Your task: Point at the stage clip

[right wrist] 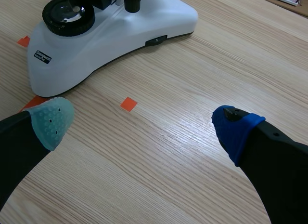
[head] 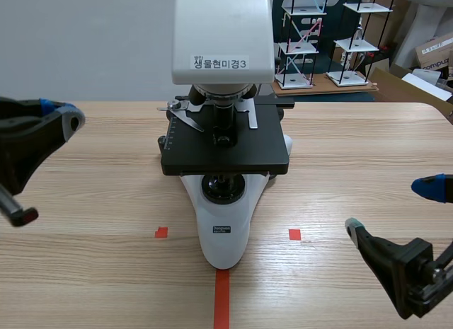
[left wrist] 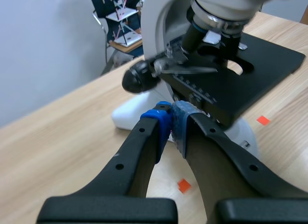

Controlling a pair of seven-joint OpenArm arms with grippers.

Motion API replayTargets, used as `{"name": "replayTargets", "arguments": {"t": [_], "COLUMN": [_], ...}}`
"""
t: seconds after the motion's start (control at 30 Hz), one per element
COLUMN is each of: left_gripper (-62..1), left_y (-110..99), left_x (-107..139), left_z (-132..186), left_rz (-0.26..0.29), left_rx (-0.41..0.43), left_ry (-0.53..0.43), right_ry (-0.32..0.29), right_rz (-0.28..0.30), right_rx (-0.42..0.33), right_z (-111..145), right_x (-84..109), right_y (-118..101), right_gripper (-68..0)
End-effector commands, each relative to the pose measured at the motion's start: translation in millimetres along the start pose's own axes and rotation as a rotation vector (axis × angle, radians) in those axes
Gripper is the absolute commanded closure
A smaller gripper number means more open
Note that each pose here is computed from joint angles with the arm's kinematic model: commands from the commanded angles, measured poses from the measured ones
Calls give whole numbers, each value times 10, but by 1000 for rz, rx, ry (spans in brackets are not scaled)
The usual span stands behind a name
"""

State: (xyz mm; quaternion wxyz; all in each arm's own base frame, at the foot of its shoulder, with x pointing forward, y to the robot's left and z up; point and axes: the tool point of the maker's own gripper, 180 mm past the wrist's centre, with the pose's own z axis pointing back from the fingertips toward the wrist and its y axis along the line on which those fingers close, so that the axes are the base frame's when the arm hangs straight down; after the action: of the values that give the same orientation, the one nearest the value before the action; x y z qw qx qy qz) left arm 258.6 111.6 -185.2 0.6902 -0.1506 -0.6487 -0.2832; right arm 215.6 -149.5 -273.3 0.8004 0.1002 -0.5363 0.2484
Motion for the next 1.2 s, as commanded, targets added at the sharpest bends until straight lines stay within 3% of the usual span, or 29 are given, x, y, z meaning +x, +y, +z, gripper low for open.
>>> {"name": "replayTargets", "arguments": {"t": [0.0,0.17,0.43,0.6,0.9,1.17], "left_gripper": [-15,-15,-17,-17,-17,-17], "left_y": [109,273,415,500,402,315], "left_x": [84,121,-110,-130,-14,-47], "left_z": [-65,-195,-370,-558,-775,-838], "left_rz": [-28,-74,-73,-95,-146,-118], "left_rx": [10,-8,-74,-110,-185,-193], "left_ry": [-16,-12,64,94,99,106], "right_ry": [-47,-63,-126,-134,-134,-133], "right_rz": [8,9,8,9,8,8], "right_rx": [-6,-6,-6,-6,-6,-6], "right_z": [-5,-4,7,9,9,9], "right_x": [127,156,269,283,284,281], "right_y": [-34,-34,-33,-33,-32,-32], "right_gripper": [-634,-634,-634,-634,-634,-634]}}
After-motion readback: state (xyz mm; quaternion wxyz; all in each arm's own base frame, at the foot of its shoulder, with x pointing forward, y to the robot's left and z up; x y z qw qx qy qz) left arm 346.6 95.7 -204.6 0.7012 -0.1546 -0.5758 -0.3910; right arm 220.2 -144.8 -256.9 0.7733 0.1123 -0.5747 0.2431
